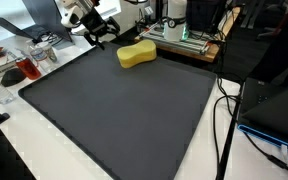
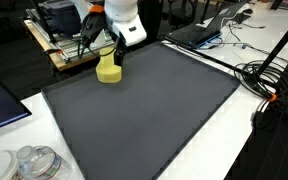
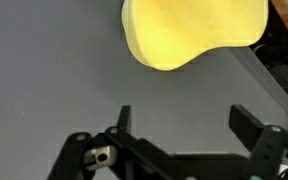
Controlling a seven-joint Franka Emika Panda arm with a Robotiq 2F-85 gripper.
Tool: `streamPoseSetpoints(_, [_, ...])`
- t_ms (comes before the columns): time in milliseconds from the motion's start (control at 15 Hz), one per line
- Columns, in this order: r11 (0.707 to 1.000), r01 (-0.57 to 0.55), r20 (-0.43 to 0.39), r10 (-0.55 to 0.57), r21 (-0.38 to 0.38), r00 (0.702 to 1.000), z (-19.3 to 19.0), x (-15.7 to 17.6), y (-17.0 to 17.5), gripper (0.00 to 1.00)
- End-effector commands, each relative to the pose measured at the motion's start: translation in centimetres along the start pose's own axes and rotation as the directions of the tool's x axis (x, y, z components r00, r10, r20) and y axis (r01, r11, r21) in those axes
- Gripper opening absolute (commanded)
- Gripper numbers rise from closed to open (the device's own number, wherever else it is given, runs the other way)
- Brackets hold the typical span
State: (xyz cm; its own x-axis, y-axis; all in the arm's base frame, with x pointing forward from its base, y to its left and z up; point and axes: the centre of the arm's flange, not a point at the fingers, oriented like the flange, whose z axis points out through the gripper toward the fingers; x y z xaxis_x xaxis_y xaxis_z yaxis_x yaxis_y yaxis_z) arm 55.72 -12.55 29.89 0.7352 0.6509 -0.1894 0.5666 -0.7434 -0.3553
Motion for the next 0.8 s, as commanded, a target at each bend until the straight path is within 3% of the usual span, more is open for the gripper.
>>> streamPoseSetpoints(0, [0.996,-0.054,0.017,0.055,-0.07,0.998,-0.5,1.1,-3.3,1.0])
streamPoseSetpoints(400, [0.958,-0.255,-0.04,0.252,-0.133,0.967,-1.4,3.5,-7.7,1.0])
streamPoseSetpoints(733, [0.899,-0.39,-0.063,0.385,-0.2,0.921,-1.9,4.8,-12.0,1.0])
